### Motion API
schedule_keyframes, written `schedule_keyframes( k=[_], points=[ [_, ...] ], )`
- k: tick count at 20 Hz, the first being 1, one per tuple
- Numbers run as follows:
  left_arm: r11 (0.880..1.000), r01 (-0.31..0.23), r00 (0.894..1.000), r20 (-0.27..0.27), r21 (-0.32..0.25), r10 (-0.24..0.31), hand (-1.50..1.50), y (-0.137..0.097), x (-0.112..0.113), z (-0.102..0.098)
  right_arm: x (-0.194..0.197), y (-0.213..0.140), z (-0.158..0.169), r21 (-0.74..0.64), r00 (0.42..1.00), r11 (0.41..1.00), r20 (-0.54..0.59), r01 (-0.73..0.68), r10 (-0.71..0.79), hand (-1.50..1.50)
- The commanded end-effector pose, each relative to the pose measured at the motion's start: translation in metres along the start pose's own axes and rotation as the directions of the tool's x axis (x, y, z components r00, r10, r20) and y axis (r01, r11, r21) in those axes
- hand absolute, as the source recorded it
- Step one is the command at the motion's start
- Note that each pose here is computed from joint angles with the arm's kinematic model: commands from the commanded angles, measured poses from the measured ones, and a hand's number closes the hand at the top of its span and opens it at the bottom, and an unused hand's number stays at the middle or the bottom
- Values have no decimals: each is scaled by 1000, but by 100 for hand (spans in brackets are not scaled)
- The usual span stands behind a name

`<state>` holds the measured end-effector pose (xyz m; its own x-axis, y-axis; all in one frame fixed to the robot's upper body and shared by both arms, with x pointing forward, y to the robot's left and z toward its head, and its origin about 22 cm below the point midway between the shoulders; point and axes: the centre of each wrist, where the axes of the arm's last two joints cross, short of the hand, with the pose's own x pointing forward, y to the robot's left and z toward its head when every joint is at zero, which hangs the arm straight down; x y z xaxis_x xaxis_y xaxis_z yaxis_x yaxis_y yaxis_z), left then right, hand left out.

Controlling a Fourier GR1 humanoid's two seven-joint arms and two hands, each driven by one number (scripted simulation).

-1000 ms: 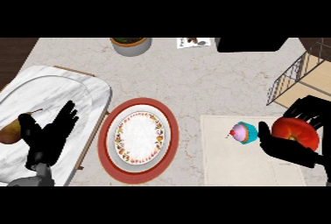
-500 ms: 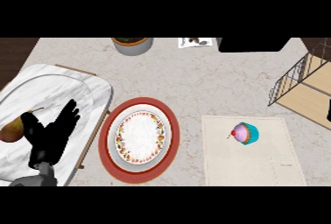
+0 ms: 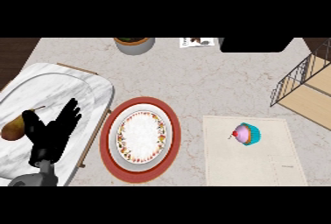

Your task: Pick the tomato from the placemat and place it in the tiered shelf

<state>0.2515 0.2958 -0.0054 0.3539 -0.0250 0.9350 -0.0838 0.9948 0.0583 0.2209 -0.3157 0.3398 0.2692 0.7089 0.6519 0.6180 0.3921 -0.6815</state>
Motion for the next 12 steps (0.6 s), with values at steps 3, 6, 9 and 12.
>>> schedule_keyframes(
  k=[3,6,9,12],
  points=[
    [1000,15,996,-90,-8,-16,0,-4,-14,6,-3,-40,-52,27,991,999,-125,-46,49,150],
    [1000,-1,997,-82,-16,0,0,4,-17,-2,-7,-37,-74,54,989,997,-135,-58,65,150],
    [1000,-16,996,-91,-5,15,0,8,-24,-5,-35,-24,-82,116,990,989,-103,-88,100,150],
    [1000,-21,995,-100,-23,18,0,-28,-26,7,-47,-25,-93,142,982,978,-93,-151,165,150]
  ],
)
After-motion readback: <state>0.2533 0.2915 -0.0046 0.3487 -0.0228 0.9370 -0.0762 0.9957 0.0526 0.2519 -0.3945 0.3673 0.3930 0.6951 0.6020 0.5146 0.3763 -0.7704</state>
